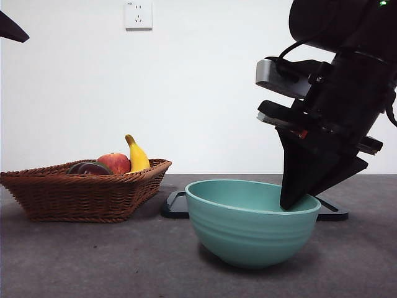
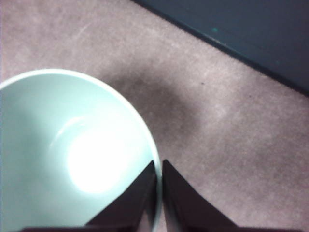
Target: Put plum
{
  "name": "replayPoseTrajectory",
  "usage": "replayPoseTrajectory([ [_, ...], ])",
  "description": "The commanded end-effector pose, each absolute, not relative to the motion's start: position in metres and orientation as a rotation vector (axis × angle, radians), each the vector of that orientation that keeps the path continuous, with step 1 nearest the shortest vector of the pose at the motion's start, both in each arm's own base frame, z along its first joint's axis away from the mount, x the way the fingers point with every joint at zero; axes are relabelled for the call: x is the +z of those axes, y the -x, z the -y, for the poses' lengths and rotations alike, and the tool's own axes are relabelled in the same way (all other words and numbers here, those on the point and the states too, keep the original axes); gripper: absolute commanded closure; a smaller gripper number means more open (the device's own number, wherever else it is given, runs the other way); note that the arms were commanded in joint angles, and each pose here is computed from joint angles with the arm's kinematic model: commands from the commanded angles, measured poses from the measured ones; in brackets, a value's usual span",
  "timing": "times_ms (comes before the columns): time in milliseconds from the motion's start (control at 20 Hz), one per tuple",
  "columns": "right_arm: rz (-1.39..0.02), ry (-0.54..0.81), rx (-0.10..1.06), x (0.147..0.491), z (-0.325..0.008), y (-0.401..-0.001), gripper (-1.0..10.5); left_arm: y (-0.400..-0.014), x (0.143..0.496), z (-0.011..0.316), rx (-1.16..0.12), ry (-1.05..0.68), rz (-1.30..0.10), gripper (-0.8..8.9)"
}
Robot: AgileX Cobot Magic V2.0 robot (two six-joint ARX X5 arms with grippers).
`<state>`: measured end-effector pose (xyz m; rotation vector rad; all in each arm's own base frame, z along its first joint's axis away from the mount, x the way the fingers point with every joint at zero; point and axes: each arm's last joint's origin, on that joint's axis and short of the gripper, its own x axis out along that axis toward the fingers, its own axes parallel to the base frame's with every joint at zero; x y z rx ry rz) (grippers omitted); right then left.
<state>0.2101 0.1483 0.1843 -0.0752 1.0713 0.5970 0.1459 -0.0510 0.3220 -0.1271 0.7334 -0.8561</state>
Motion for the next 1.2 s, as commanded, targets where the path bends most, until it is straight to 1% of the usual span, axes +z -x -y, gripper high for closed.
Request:
replayPoseTrajectory([
  [50, -1.083, 0.075, 0.598, 0.182, -0.152, -0.211, 9.4, -0.147, 0.325, 0.052, -0.871, 0.111, -0.713, 3.78],
  [150, -1.082, 0.075, 0.594, 0.182, -0.152, -0.211, 9.3, -0.147, 0.325, 0.052, -0.871, 0.111, -0.713, 3.78],
  [200, -1.081, 0.074, 0.594, 0.182, -0.152, -0.211, 9.0, -0.147, 0.325, 0.052, -0.871, 0.111, -0.713, 3.78],
  [300, -1.087, 0.056, 0.583, 0.183, -0.152, -0.211, 7.4, -0.147, 0.325, 0.052, -0.871, 0.111, -0.713, 3.78],
  [400, -1.083, 0.049, 0.584, 0.184, -0.152, -0.211, 6.5, -0.147, 0.325, 0.052, -0.871, 0.111, -0.713, 3.78],
  [600, -1.024, 0.034, 0.597, 0.201, -0.151, -0.209, 6.4, -0.147, 0.325, 0.052, -0.871, 0.111, -0.712, 3.78],
  [800, -0.927, 0.009, 0.618, 0.236, -0.147, -0.204, 6.4, -0.147, 0.325, 0.052, -0.871, 0.111, -0.712, 3.78],
  [1000, -0.847, -0.003, 0.644, 0.274, -0.138, -0.191, 6.4, -0.147, 0.325, 0.052, -0.871, 0.111, -0.712, 3.78],
  [1100, -0.814, -0.015, 0.691, 0.290, -0.132, -0.181, 6.4, -0.147, 0.325, 0.052, -0.871, 0.111, -0.712, 3.78],
  [1200, -0.782, -0.039, 0.770, 0.303, -0.126, -0.169, 6.4, -0.147, 0.325, 0.052, -0.871, 0.111, -0.712, 3.78],
])
